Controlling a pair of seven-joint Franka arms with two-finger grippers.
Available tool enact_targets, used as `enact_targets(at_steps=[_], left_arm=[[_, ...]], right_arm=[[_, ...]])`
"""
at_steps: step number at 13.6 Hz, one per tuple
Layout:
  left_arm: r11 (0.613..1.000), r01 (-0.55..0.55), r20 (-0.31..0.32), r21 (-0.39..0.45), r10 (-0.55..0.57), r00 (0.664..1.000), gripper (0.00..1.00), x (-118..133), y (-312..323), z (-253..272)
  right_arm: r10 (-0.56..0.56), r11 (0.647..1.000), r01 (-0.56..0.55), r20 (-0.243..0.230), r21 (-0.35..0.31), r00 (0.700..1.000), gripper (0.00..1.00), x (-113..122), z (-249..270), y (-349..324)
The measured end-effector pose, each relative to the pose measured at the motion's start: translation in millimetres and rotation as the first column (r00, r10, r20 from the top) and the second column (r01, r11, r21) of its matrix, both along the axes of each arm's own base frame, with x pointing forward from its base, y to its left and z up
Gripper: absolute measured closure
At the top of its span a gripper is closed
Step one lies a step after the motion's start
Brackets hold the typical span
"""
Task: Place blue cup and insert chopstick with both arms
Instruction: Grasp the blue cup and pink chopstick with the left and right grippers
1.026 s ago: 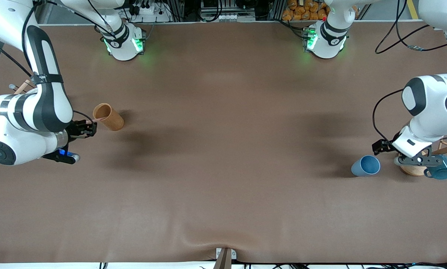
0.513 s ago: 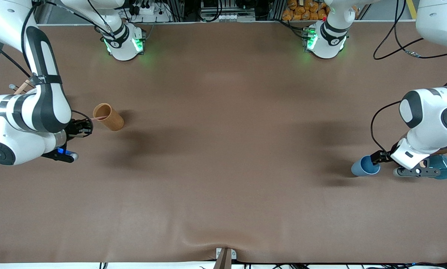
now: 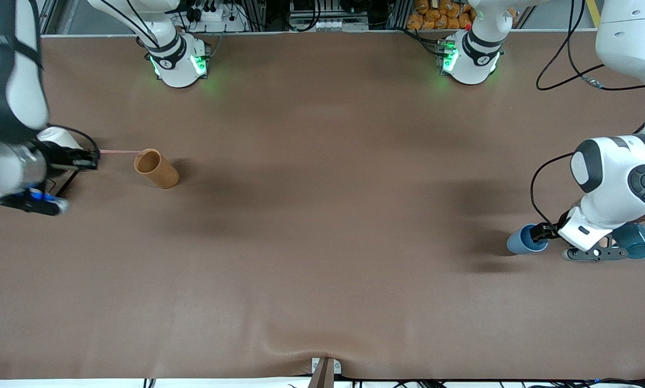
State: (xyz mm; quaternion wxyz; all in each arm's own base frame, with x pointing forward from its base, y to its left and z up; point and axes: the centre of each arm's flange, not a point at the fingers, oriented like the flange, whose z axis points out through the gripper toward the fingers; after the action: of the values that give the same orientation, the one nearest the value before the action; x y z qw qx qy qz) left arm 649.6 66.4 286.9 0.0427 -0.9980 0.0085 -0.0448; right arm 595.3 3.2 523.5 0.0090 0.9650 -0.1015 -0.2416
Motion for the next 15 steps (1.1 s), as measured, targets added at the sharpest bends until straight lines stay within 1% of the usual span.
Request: enact_targets(at_steps=[1,2,3,4,5,6,7,8,9,11,12,15], left_arm=[[1.000,-0.001,-0.001,0.000,0.001,1.000,0.03,-0.1,0.2,-0.9],[1.000,-0.001,-0.003,0.000,0.001,1.000,0.08,-0.2,0.5,-1.9],[1.000,-0.001,-0.005,0.000,0.001,1.000,0.09,-0.3,0.7,-3.5],[1.000,-0.002,-0.008,-0.001,0.002,1.000,0.14,-0.5,0.7,-5.4],[1.000,-0.002,-0.011,-0.001,0.002,1.000,0.14,-0.6,0.8,-6.9],[1.000,-0.002,-0.012,-0.001,0.002,1.000,0.19,-0.7,0.8,-8.0],[1.000,-0.002,-0.013,-0.001,0.002,1.000,0.19,-0.8,0.8,-8.8],[1.000,-0.002,-0.015,-0.001,0.002,1.000,0.23,-0.9,1.0,-10.1],[1.000,-0.003,-0.018,-0.002,0.003,1.000,0.23,-1.1,1.3,-11.9],[1.000,-0.003,-0.021,-0.002,0.003,1.000,0.41,-1.6,1.7,-13.7],[1.000,-0.001,-0.022,-0.002,0.001,1.000,0.54,-1.7,1.4,-13.8],[1.000,0.012,-0.017,-0.004,-0.012,1.000,0.85,0.3,-7.0,-11.0]], right_arm=[[0.009,1.000,-0.009,0.041,0.001,0.999,0.91,0.4,19.7,5.2],[0.019,1.000,-0.019,0.070,0.001,0.997,0.91,1.2,32.6,11.0],[0.027,1.000,-0.027,0.083,0.002,0.996,0.91,1.9,38.1,15.7],[0.033,0.999,-0.033,0.086,0.004,0.996,0.91,2.6,38.2,19.8],[0.037,0.999,-0.038,0.084,0.007,0.996,0.91,3.7,35.9,22.8],[0.039,0.999,-0.040,0.081,0.011,0.996,0.91,5.2,32.7,24.4],[0.039,0.999,-0.040,0.081,0.016,0.996,0.91,6.9,29.9,25.3],[0.038,0.999,-0.040,0.083,0.022,0.996,0.91,8.7,27.4,26.2],[0.037,0.999,-0.040,0.085,0.026,0.996,0.91,10.3,25.3,26.7],[0.035,0.999,-0.038,0.085,0.037,0.996,0.91,12.1,22.5,27.5],[0.032,0.998,-0.036,0.085,0.049,0.996,0.91,12.7,21.8,28.6],[0.027,0.997,-0.032,0.084,0.067,0.996,0.91,13.1,20.9,30.6]])
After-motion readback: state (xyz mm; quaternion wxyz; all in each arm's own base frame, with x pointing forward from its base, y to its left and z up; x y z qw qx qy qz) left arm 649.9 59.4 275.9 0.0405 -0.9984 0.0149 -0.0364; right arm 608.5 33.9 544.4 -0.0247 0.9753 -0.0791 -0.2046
